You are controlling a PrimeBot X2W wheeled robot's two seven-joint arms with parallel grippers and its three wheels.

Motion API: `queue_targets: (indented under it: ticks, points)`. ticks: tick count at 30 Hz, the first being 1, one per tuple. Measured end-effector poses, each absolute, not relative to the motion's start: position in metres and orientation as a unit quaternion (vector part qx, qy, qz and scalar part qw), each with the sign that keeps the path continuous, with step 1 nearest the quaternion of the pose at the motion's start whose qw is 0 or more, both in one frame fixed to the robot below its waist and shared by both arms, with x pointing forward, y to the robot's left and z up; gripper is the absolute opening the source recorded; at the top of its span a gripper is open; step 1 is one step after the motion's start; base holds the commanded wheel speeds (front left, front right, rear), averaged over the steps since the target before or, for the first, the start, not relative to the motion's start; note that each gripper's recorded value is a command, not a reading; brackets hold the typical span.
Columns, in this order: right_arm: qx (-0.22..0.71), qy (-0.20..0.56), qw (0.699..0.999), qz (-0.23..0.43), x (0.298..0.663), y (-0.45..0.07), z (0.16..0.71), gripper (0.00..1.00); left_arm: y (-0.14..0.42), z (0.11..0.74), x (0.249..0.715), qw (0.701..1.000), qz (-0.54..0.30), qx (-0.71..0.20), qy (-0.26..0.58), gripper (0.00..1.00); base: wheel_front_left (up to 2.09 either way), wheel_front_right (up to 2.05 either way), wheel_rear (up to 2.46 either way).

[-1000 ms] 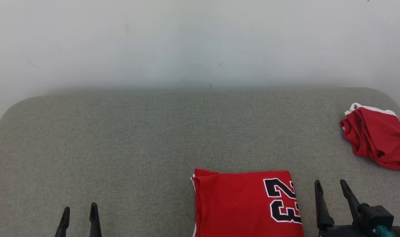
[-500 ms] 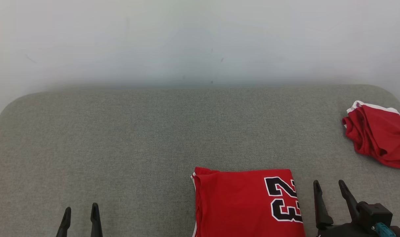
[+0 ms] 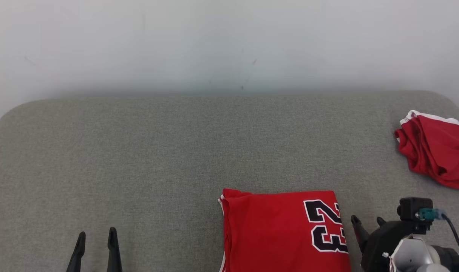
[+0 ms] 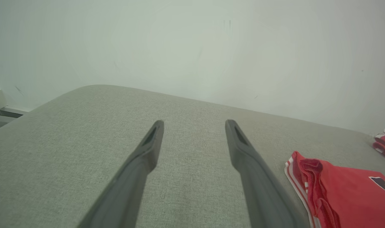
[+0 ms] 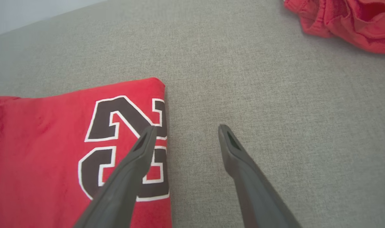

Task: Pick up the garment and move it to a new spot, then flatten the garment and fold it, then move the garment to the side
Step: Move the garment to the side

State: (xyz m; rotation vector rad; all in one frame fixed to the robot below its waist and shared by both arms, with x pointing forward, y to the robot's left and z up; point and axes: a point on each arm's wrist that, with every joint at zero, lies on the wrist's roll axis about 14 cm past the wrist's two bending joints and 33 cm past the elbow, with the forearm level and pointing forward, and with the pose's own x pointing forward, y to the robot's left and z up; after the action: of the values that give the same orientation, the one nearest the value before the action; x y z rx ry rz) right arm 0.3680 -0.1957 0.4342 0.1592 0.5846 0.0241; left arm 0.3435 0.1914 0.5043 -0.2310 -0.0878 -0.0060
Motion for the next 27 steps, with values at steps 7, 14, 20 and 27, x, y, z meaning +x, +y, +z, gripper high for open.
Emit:
queue_targets:
  ticks: [7,14,20,27]
  points:
    - [0.065,0.376,0.924,0.03,0.369,-0.184,0.414,1.0,0.191,0.501,0.343,0.992,-0.001,-0.118,-0.038,1.0,0.0,0.0,0.0]
    - [0.055,0.435,0.897,0.047,0.364,-0.171,0.387,1.0,0.194,0.498,0.342,0.992,0.005,-0.122,-0.035,1.0,0.0,0.0,0.0]
    - [0.058,0.463,0.882,0.058,0.364,-0.162,0.375,1.0,0.196,0.497,0.34,0.992,0.011,-0.124,-0.034,1.0,0.0,0.0,0.0]
    - [0.023,0.453,0.888,0.076,0.38,-0.151,0.381,0.0,0.197,0.498,0.341,0.991,0.014,-0.126,-0.035,1.0,0.0,0.0,0.0]
